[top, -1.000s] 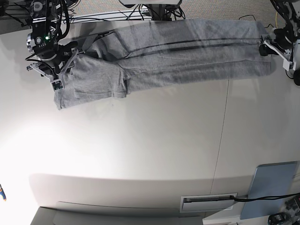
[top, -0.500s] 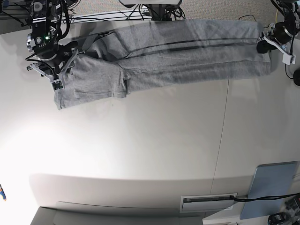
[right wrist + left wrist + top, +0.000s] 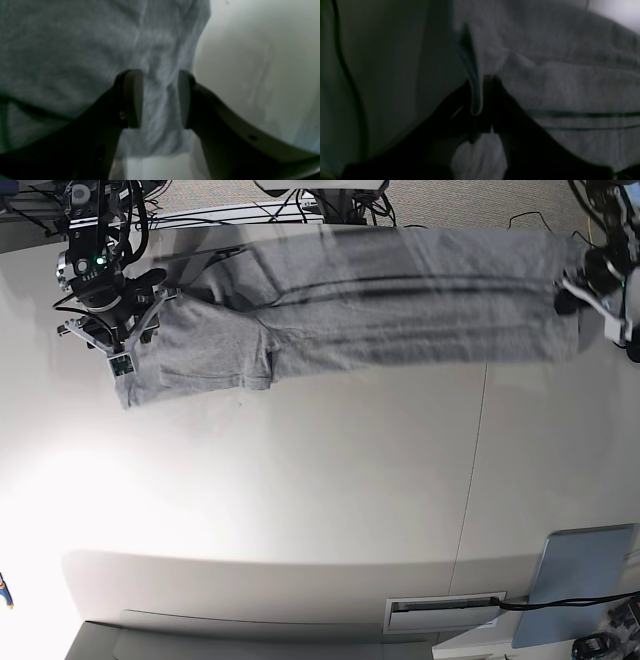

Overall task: Fold the T-shirt properly
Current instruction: 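Hold the folded strip with both grippers and smooth it flat, then fold the strip end with the left gripper toward the right gripper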

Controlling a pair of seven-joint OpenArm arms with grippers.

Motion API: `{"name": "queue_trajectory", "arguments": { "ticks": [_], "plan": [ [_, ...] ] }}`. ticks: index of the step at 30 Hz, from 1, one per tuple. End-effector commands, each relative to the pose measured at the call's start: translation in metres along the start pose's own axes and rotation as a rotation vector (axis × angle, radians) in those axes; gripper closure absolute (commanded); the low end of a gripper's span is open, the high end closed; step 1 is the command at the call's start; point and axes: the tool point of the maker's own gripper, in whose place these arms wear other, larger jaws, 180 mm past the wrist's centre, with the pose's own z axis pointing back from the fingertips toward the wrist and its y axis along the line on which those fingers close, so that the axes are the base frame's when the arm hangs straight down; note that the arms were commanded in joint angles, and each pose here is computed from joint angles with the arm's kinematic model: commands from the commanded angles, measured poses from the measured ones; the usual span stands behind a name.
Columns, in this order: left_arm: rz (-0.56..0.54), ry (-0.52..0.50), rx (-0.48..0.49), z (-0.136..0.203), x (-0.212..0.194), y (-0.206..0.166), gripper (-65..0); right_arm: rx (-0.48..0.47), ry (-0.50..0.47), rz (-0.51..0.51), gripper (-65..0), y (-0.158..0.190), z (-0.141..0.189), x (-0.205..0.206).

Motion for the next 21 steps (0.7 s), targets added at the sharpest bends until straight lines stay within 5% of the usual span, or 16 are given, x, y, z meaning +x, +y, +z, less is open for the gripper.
{"name": "queue_trajectory", "arguments": {
  "ticks": [1,5,10,16,21],
  "plan": [
    [-0.041,-0.045,0.037,0.005,0.023,0.006,0.0,-0.034,-0.051,-0.002,-23.4,-0.011,0.005,0.013],
    [-0.106,-0.044,0.174,0.007,0.041,0.023,0.0,-0.081,-0.073,-0.035,-23.4,-0.029,0.008,0.015],
    [-0.164,-0.058,0.159,0.019,0.052,0.006,0.0,-0.148,-0.08,-0.073,-23.4,-0.055,0.014,0.013],
    [-0.176,-0.06,-0.137,0.045,0.047,-0.083,0.0,-0.164,-0.082,-0.086,-23.4,-0.062,0.016,0.013],
    [-0.129,-0.166,-0.35,0.065,0.039,-0.152,0.0,-0.154,-0.085,-0.092,-23.4,-0.06,0.016,0.013]
  ]
}}
